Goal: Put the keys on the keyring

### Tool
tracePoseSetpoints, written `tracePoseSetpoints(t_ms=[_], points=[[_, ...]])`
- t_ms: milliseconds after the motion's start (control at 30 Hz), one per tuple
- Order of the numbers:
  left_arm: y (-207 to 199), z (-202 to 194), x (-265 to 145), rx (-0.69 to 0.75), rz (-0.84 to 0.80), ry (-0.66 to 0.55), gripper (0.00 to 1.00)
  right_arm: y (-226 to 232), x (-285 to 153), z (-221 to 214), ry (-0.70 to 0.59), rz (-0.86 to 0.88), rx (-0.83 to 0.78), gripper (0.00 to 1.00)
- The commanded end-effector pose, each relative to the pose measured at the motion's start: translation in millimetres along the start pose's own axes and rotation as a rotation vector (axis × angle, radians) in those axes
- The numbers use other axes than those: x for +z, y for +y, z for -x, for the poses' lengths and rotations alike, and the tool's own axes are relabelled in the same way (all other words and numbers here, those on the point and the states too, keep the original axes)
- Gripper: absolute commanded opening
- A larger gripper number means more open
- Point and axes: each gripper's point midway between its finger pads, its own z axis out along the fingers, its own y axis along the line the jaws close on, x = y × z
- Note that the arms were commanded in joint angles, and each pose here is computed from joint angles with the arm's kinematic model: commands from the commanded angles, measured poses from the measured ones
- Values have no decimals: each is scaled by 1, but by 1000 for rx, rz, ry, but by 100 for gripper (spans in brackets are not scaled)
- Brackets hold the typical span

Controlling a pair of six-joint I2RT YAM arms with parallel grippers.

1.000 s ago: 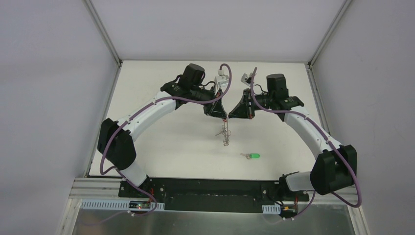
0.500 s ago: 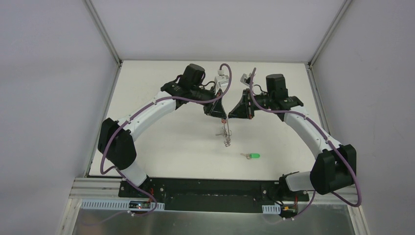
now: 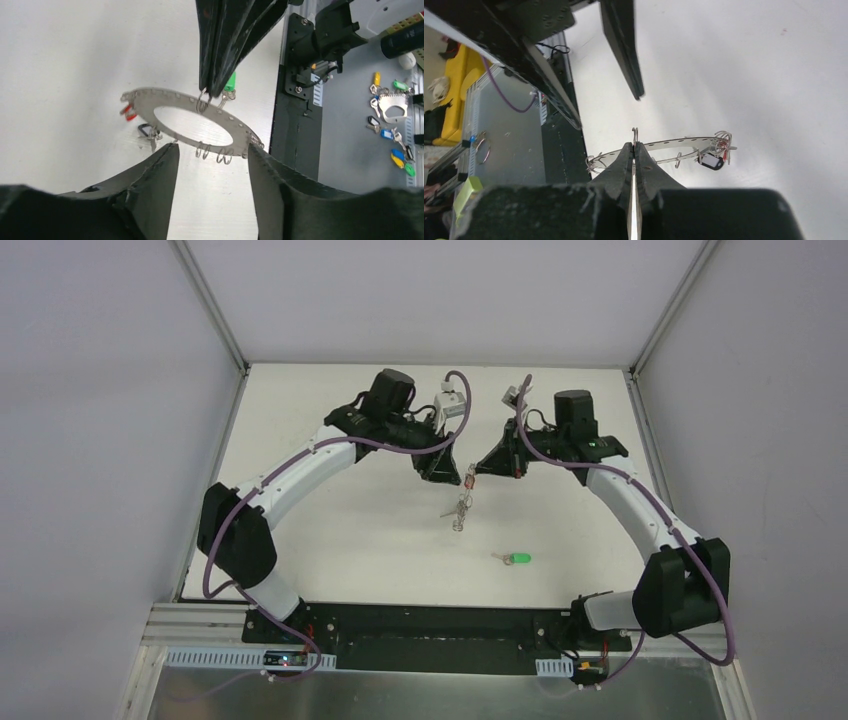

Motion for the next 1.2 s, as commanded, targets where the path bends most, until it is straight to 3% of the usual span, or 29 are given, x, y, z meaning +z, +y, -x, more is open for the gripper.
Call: tracePoseSetpoints(t_ms=[0, 100, 400, 800, 967, 1167], points=[[2, 15, -23, 78, 103, -44, 58, -4, -22, 28, -67, -89, -45, 0], [8, 3, -24, 45, 141, -19, 65, -17, -31, 36, -88, -174, -24, 0], [13, -52, -1, -38, 145, 85, 73, -74, -82, 58, -204, -515, 101, 0], [-4, -83, 74, -166, 186, 174, 68, -130, -138, 41, -333, -747, 234, 0], [-19, -100, 114, -244, 178, 265, 67, -136, -148, 35, -345, -760, 253, 0], [-30, -102, 144, -237, 171, 365, 64, -138, -150, 28, -345, -750, 275, 0]])
